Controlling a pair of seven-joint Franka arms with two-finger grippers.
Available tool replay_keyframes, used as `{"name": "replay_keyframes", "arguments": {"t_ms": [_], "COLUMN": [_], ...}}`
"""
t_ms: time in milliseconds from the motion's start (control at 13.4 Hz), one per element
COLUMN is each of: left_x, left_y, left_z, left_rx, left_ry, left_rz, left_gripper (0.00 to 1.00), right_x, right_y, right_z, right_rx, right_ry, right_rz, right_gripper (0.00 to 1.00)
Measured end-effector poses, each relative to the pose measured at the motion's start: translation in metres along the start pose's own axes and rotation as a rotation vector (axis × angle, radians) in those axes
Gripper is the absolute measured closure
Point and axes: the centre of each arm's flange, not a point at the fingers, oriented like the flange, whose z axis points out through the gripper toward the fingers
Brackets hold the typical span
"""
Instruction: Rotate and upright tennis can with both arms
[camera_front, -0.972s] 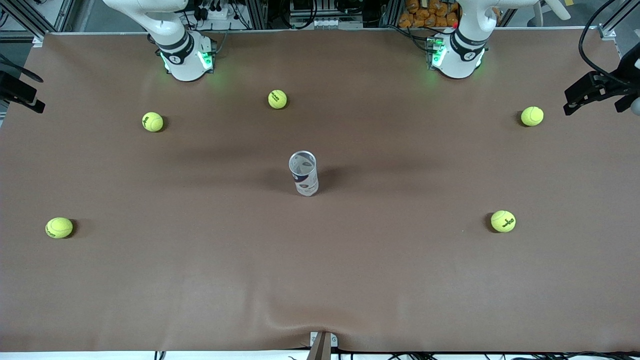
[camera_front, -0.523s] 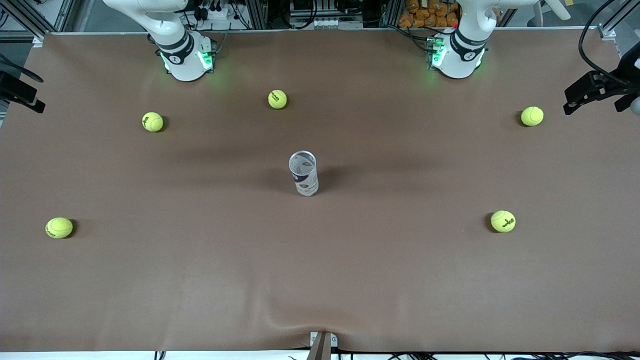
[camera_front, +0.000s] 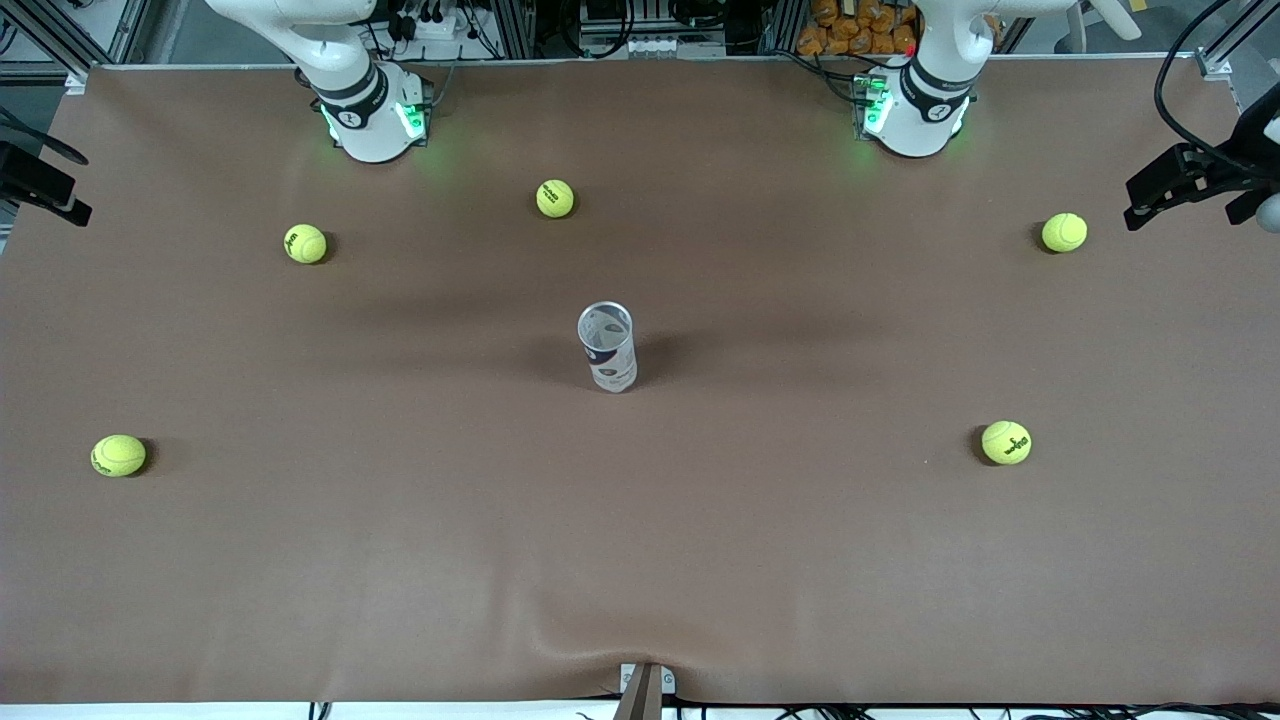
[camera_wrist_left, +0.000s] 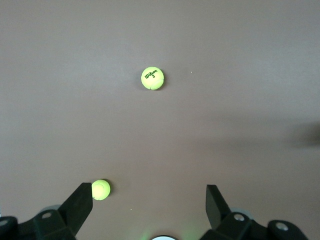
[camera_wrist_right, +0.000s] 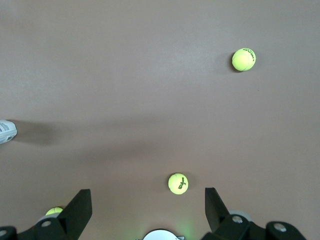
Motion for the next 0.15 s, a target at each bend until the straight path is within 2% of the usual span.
{"name": "replay_keyframes", "arguments": {"t_ms": [150], "left_x": [-0.0003], "left_y": [0.0049], "left_z": [0.0013], "left_rx": [-0.012], "left_ry": [-0.004], "left_rz": [0.008], "left_gripper": [0.0], "right_x": [0.0], "right_y": [0.0], "right_z": [0.0], "right_rx": [0.0], "right_ry": [0.0], "right_rz": [0.0], "right_gripper": [0.0]}}
